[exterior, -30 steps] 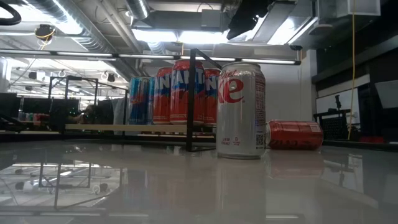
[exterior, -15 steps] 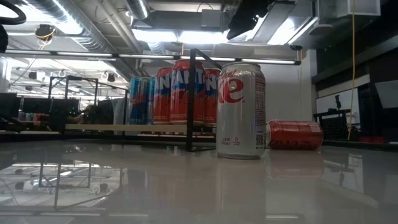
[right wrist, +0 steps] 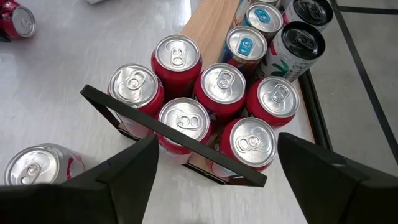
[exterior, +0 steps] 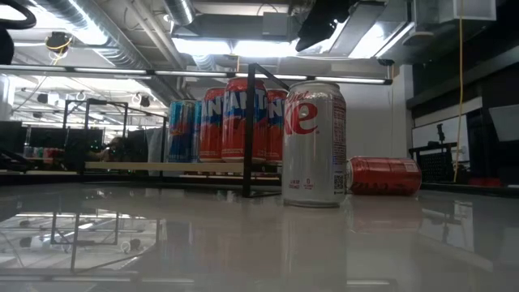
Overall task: Pick and place cans onto a shelf
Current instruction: Put the bottom red/black soda can on the shelf
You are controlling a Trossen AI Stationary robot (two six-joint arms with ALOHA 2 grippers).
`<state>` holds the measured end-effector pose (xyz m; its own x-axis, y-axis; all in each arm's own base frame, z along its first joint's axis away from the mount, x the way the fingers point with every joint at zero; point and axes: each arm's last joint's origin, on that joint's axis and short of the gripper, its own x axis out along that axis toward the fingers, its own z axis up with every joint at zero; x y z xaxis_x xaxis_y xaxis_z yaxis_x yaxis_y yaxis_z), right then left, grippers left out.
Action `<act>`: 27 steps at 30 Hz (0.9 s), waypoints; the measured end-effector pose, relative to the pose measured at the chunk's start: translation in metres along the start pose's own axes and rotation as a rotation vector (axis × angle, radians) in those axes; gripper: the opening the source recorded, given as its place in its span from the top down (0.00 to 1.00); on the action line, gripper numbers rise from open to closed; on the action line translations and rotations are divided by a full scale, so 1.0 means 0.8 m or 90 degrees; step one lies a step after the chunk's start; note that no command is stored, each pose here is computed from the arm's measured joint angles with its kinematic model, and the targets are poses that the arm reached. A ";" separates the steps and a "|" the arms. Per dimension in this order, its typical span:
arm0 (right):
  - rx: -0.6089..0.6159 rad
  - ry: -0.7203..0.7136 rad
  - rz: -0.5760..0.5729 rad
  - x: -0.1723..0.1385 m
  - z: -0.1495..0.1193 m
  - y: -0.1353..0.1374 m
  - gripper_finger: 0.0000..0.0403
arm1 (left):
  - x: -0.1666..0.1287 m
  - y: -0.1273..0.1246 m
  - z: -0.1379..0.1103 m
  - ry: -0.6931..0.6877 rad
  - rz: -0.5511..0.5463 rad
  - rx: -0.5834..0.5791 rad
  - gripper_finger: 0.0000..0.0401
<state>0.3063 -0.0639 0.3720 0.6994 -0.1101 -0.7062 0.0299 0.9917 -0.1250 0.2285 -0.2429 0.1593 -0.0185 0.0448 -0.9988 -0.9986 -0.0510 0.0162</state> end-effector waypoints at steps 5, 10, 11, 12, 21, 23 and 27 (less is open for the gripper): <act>0.000 0.000 0.000 0.000 0.000 0.000 0.21 | 0.000 -0.001 0.001 -0.014 -0.016 0.044 0.13; 0.000 0.000 0.000 0.000 0.000 0.000 0.21 | 0.000 -0.001 0.001 -0.014 -0.017 0.049 0.13; 0.000 0.000 0.000 0.000 0.000 0.000 0.21 | 0.000 -0.001 0.001 -0.014 -0.017 0.049 0.13; 0.000 0.000 0.000 0.000 0.000 0.000 0.21 | 0.000 -0.001 0.001 -0.013 -0.018 0.049 0.13; 0.000 0.000 0.000 0.000 0.000 0.000 0.21 | 0.000 -0.002 0.001 -0.013 -0.018 0.048 0.13; 0.000 0.000 0.000 0.000 0.000 0.000 0.21 | 0.000 -0.002 0.001 -0.013 -0.018 0.048 0.13; 0.000 0.000 0.000 0.000 0.000 0.000 0.21 | 0.000 -0.002 0.001 -0.013 -0.018 0.049 0.13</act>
<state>0.3063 -0.0642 0.3720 0.6993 -0.1106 -0.7062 0.0307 0.9917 -0.1250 0.2298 -0.2422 0.1594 0.0095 0.0648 -0.9979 -0.9996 0.0269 -0.0078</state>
